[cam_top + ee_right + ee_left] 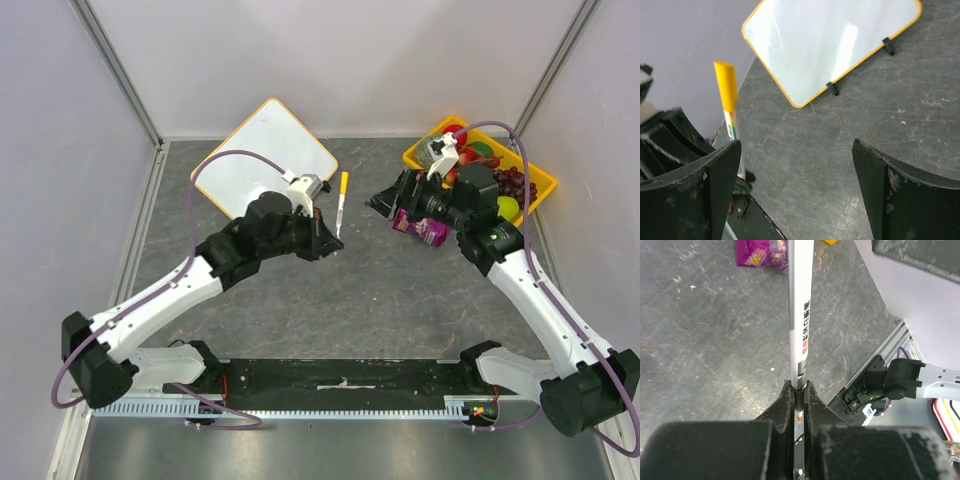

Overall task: Write a sentence on the whiteboard
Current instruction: Pick up the whiteboard marker at the center of the board.

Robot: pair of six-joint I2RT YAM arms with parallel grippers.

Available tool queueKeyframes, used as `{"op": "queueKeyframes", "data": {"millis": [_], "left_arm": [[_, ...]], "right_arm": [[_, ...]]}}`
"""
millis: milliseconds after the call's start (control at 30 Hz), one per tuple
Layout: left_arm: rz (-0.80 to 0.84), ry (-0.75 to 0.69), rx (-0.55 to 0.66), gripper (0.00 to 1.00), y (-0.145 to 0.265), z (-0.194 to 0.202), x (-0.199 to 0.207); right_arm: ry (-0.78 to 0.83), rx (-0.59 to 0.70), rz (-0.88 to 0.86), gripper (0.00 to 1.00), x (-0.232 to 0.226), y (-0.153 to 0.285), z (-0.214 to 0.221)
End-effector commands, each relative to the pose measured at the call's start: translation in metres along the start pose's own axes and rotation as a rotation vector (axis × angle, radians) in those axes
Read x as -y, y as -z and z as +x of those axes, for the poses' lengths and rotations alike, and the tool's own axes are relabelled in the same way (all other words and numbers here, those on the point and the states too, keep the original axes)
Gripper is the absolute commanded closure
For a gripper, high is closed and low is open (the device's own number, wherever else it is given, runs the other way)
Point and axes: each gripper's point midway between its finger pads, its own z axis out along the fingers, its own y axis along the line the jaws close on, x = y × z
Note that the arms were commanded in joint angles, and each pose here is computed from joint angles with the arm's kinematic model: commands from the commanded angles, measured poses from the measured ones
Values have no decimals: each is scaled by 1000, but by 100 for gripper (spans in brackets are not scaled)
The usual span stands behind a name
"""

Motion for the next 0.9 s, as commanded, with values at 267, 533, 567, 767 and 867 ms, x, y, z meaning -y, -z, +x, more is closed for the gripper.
{"op": "queueKeyframes", "data": {"millis": [267,533,567,767,867], "left_arm": [[227,-202,-34,98,73,-5,38],[360,-209,-69,98,75,-4,62],[364,-206,-73,98,74,-3,62],[383,-203,-97,98,73,1,64],[381,-200,-101,98,73,3,63]], "right_arm": [[123,-103,-730,2,-125,44,5],[129,-210,-785,29,-142,34,38],[131,-216,-786,32,-141,34,40],[151,-261,-780,52,-136,34,51],[151,-278,-783,57,-135,34,53]]}}
